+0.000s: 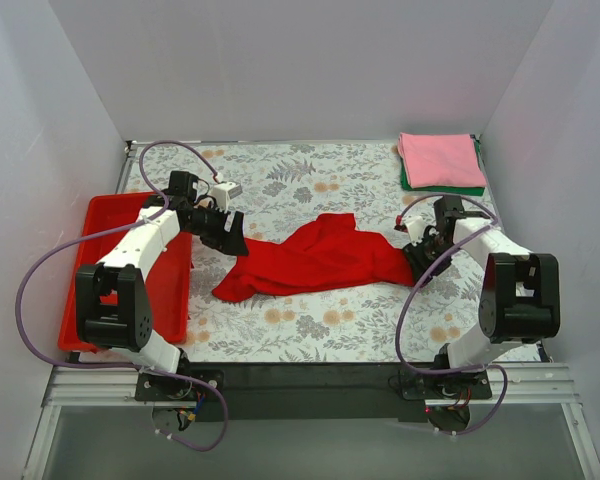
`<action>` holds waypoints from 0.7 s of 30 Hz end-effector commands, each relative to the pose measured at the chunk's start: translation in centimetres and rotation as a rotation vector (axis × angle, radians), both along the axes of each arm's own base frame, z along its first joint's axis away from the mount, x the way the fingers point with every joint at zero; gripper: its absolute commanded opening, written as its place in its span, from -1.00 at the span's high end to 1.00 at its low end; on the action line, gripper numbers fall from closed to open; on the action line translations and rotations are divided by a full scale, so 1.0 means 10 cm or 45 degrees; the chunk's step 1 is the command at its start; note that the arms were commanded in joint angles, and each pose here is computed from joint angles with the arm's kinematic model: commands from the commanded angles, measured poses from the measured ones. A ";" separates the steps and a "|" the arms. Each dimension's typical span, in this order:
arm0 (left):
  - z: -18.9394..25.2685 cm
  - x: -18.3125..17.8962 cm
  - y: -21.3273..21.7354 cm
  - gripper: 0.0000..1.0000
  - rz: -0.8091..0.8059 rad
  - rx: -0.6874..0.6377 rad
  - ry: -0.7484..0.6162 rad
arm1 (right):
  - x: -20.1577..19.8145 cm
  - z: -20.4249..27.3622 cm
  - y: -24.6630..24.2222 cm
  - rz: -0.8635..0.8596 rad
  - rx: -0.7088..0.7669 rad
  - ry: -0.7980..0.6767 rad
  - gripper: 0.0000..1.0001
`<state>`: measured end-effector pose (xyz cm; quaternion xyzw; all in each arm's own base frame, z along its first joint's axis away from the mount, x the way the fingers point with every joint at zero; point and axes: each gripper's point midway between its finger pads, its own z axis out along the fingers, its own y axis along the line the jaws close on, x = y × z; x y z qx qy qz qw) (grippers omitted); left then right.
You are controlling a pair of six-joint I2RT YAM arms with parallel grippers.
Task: Fold and stack the t-shirts
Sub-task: Flatten the tshirt out
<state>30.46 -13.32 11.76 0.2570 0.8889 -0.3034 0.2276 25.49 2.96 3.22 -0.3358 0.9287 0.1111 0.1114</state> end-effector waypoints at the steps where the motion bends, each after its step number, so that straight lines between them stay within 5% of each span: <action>1: 0.11 -0.02 0.02 -0.39 -0.012 -0.006 -0.061 | 0.04 -0.13 0.05 -0.019 0.038 0.012 0.03; 3: 0.10 -0.05 0.02 -0.40 -0.014 0.000 -0.055 | -0.03 -0.23 0.05 -0.019 0.039 0.047 0.09; 9: -0.12 -0.16 0.18 -0.40 -0.047 0.121 -0.070 | -0.17 -0.40 -0.05 -0.010 -0.024 0.079 0.94; 15: -0.34 -0.15 0.30 -0.31 0.010 0.216 0.014 | -0.12 -0.25 -0.17 -0.051 -0.032 0.036 0.97; 21: -0.46 -0.39 0.15 -0.29 0.017 0.098 0.172 | -0.08 -0.17 -0.12 -0.047 0.003 0.037 0.97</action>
